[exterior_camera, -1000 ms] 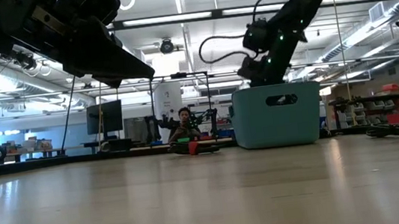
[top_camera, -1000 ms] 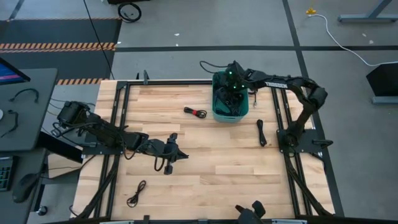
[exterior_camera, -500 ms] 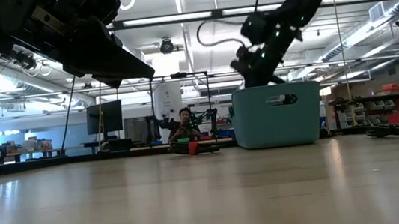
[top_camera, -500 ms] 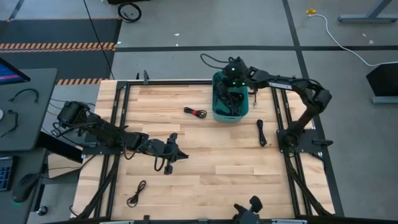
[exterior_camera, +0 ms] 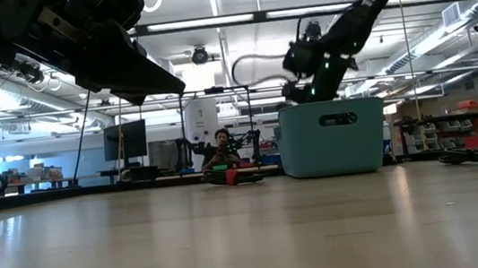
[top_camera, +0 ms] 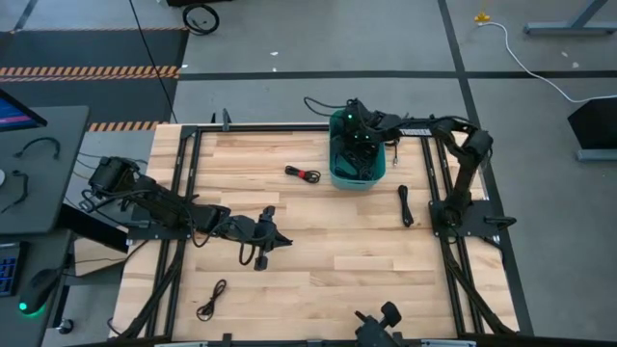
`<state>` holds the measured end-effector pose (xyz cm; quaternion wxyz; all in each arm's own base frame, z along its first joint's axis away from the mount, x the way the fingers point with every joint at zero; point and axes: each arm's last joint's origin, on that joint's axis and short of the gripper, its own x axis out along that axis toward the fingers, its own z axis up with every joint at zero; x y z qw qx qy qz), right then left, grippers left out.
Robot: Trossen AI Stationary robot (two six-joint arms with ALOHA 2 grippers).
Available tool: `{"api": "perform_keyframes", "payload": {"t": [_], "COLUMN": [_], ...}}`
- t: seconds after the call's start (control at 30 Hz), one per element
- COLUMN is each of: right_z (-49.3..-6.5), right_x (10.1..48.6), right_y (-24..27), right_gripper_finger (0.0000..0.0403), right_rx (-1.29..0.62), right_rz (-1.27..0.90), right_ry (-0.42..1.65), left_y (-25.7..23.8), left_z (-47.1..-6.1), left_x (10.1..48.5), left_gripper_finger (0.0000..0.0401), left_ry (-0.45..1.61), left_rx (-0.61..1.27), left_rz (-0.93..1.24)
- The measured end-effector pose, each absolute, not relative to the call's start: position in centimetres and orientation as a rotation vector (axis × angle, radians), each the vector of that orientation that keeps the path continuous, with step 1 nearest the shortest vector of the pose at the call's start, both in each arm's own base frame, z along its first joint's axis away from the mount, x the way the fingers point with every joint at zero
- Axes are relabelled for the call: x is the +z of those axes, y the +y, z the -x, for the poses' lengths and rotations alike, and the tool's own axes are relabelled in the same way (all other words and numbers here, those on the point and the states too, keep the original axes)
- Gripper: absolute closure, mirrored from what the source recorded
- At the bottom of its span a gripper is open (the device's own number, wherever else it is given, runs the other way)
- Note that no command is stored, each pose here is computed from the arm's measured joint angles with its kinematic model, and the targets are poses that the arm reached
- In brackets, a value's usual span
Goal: Pick and place USB-C Cables
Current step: Put the black charger cable into the green bin
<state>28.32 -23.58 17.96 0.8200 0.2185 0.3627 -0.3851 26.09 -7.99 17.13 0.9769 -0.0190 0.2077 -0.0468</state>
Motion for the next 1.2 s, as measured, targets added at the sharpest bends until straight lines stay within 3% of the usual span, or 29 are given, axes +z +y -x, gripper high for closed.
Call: {"api": "perform_keyframes", "payload": {"t": [0.27,0.5,0.87,1.03,1.2], "right_z": [-27.1,-27.8,-25.8,-23.0,-20.0], "right_x": [25.7,29.4,28.7,27.5,25.1], "right_y": [-19.5,-8.7,7.2,10.5,10.6], "right_gripper_finger": [0.0396,0.0400,0.0400,0.0400,0.0399], "right_rx": [-0.781,-0.722,-0.602,-0.628,-0.801], "right_rz": [-0.341,-0.070,0.027,-0.096,-0.283], "right_ry": [0.638,0.696,0.674,0.741,0.865], "left_y": [-8.0,-8.0,-8.0,-8.0,-8.0], "left_z": [-26.1,-26.0,-26.0,-26.0,-26.0], "left_x": [17.1,17.0,16.9,16.9,16.9], "left_gripper_finger": [0.0383,0.0390,0.0380,0.0386,0.0391], "left_ry": [0.419,0.438,0.444,0.444,0.442], "left_rx": [-0.093,-0.089,-0.088,-0.088,-0.088], "left_rz": [0.043,0.058,0.057,0.056,0.057]}}
